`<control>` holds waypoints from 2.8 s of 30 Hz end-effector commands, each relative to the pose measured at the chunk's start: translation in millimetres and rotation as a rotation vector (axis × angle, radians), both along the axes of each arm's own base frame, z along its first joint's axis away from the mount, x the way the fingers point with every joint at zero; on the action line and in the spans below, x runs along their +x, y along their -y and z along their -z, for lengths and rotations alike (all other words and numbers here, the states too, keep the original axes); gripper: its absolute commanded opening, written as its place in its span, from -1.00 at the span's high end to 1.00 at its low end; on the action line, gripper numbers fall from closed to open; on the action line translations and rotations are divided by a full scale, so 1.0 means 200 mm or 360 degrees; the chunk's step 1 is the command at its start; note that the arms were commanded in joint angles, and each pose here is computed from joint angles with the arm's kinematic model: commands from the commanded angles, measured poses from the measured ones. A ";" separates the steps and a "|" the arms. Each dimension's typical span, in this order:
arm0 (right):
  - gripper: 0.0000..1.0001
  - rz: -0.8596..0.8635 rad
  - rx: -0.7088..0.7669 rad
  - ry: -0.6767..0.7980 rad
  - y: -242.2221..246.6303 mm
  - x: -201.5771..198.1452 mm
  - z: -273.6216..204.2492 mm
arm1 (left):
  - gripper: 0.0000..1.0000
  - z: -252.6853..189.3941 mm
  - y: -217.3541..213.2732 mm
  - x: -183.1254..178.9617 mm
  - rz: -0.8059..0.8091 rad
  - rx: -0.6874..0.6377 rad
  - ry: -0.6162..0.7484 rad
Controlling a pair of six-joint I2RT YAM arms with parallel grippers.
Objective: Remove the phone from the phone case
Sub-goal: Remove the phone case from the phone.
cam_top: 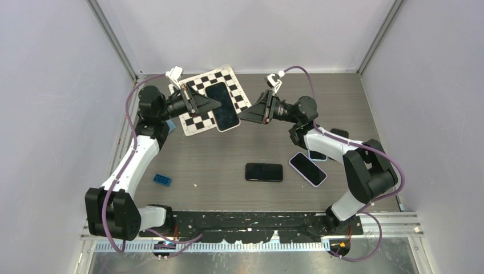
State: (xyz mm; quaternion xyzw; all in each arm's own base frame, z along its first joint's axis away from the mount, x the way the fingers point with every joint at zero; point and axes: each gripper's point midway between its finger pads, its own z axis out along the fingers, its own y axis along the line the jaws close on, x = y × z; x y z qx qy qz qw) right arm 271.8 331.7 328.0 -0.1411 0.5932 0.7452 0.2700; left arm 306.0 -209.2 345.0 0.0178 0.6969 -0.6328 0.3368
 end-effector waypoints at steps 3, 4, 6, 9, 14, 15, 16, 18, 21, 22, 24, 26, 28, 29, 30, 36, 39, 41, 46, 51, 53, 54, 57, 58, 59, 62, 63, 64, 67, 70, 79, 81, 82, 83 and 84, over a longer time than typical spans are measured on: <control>0.04 -0.0209 0.0007 0.0195 -0.02 -0.15 -0.07 | 1.00 -0.22 0.00 -0.07 0.0053 -0.0029 0.0262; 0.05 -0.0215 -0.0004 0.0189 -0.02 -0.15 -0.05 | 1.00 -0.23 0.00 -0.08 0.0054 -0.0029 0.0263; 0.13 -0.0214 -0.0027 0.0186 -0.02 -0.15 -0.03 | 1.00 -0.23 0.00 -0.08 0.0064 -0.0030 0.0262; 0.29 -0.0214 -0.0056 0.0207 -0.03 -0.15 -0.01 | 1.00 -0.23 0.00 -0.09 0.0069 -0.0028 0.0255; 0.48 -0.0220 -0.0103 0.0235 -0.04 -0.17 0.00 | 1.00 -0.24 0.00 -0.10 0.0076 -0.0028 0.0223; 0.51 -0.0220 -0.0117 0.0247 -0.04 -0.18 0.01 | 1.00 -0.24 0.00 -0.10 0.0075 -0.0031 0.0209; 0.58 -0.0223 -0.0118 0.0266 -0.04 -0.19 0.00 | 1.00 -0.24 0.00 -0.09 0.0073 -0.0037 0.0196; 0.73 -0.0242 -0.0128 0.0319 -0.04 -0.22 -0.01 | 1.00 -0.25 0.00 -0.10 0.0083 -0.0058 0.0162; 0.92 -0.0273 -0.0166 0.0404 -0.06 -0.26 -0.01 | 1.00 -0.28 0.01 -0.11 0.0134 -0.0115 0.0090; 0.97 -0.0282 -0.0169 0.0483 -0.06 -0.27 -0.03 | 1.00 -0.29 0.01 -0.12 0.0158 -0.0133 0.0067; 0.98 -0.0314 -0.0204 0.0566 -0.07 -0.30 -0.03 | 1.00 -0.31 0.02 -0.14 0.0207 -0.0167 0.0011; 0.98 -0.0351 -0.0259 0.0653 -0.08 -0.32 -0.02 | 1.00 -0.31 0.03 -0.16 0.0262 -0.0185 -0.0064; 0.98 -0.0382 -0.0339 0.0746 -0.09 -0.34 0.01 | 1.00 -0.31 0.03 -0.18 0.0301 -0.0201 -0.0127; 0.98 -0.0426 -0.0429 0.0682 -0.09 -0.37 0.03 | 1.00 -0.31 0.03 -0.19 0.0313 -0.0209 -0.0153; 0.98 -0.0399 -0.0473 0.0845 -0.09 -0.36 0.06 | 1.00 -0.32 0.03 -0.19 0.0323 -0.0214 -0.0173; 0.98 -0.0485 -0.0726 0.0885 -0.08 -0.41 0.16 | 1.00 -0.32 0.05 -0.22 0.0368 -0.0232 -0.0210; 0.99 -0.0485 -0.0747 0.0895 -0.08 -0.40 0.19 | 1.00 -0.31 0.05 -0.22 0.0366 -0.0236 -0.0201; 0.98 -0.0483 -0.0749 0.0913 -0.08 -0.40 0.19 | 1.00 -0.30 0.05 -0.22 0.0351 -0.0241 -0.0205; 0.98 -0.0396 -0.0823 0.0935 -0.08 -0.35 0.22 | 1.00 -0.29 0.06 -0.21 0.0347 -0.0267 -0.0236; 0.99 -0.0324 -0.0880 0.0950 -0.08 -0.30 0.25 | 1.00 -0.25 0.08 -0.21 0.0361 -0.0276 -0.0284; 0.98 -0.0301 -0.0905 0.0962 -0.07 -0.29 0.26 | 1.00 -0.24 0.08 -0.21 0.0370 -0.0289 -0.0295; 0.98 -0.0286 -0.0922 0.0960 -0.07 -0.28 0.27 | 1.00 -0.24 0.09 -0.20 0.0373 -0.0296 -0.0306; 0.98 -0.0257 -0.0950 0.0965 -0.07 -0.26 0.28 | 1.00 -0.21 0.09 -0.18 0.0356 -0.0308 -0.0334; 0.99 -0.0236 -0.0964 0.0960 -0.07 -0.24 0.29 | 1.00 -0.21 0.09 -0.18 0.0348 -0.0312 -0.0337; 0.98 -0.0218 -0.0970 0.0958 -0.07 -0.24 0.29 | 1.00 -0.20 0.09 -0.17 0.0340 -0.0315 -0.0341; 0.98 -0.0133 -0.0988 0.0942 -0.06 -0.21 0.28 | 1.00 -0.19 0.09 -0.15 0.0302 -0.0336 -0.0336; 0.98 -0.0112 -0.0976 0.0953 -0.07 -0.20 0.27 | 1.00 -0.18 0.09 -0.14 0.0286 -0.0342 -0.0335; 0.99 -0.0090 -0.0974 0.0927 -0.06 -0.21 0.27 | 1.00 -0.18 0.09 -0.12 0.0271 -0.0341 -0.0331; 0.91 0.0047 -0.0931 0.0893 -0.03 -0.17 0.21 | 1.00 -0.16 0.09 -0.07 0.0192 -0.0351 -0.0315; 0.64 0.0200 -0.0894 0.0739 0.03 -0.12 0.22 | 1.00 -0.13 0.07 0.01 0.0072 -0.0361 -0.0299; -0.57 0.0620 -0.0512 0.0349 0.10 -0.04 0.05 | 1.00 -0.13 0.01 0.19 -0.0271 -0.0419 -0.0269; -0.66 0.0655 -0.0348 0.0280 0.08 -0.03 -0.03 | 1.00 -0.12 -0.01 0.21 -0.0326 -0.0436 -0.0291; -0.69 0.0678 -0.0285 0.0274 0.05 -0.02 -0.06 | 1.00 -0.13 -0.01 0.22 -0.0350 -0.0448 -0.0296; -0.71 0.0669 -0.0239 0.0202 0.03 -0.02 -0.09 | 1.00 -0.13 -0.02 0.23 -0.0378 -0.0460 -0.0308; -0.72 0.0679 -0.0212 0.0196 0.00 -0.01 -0.10 | 1.00 -0.12 -0.03 0.24 -0.0405 -0.0472 -0.0325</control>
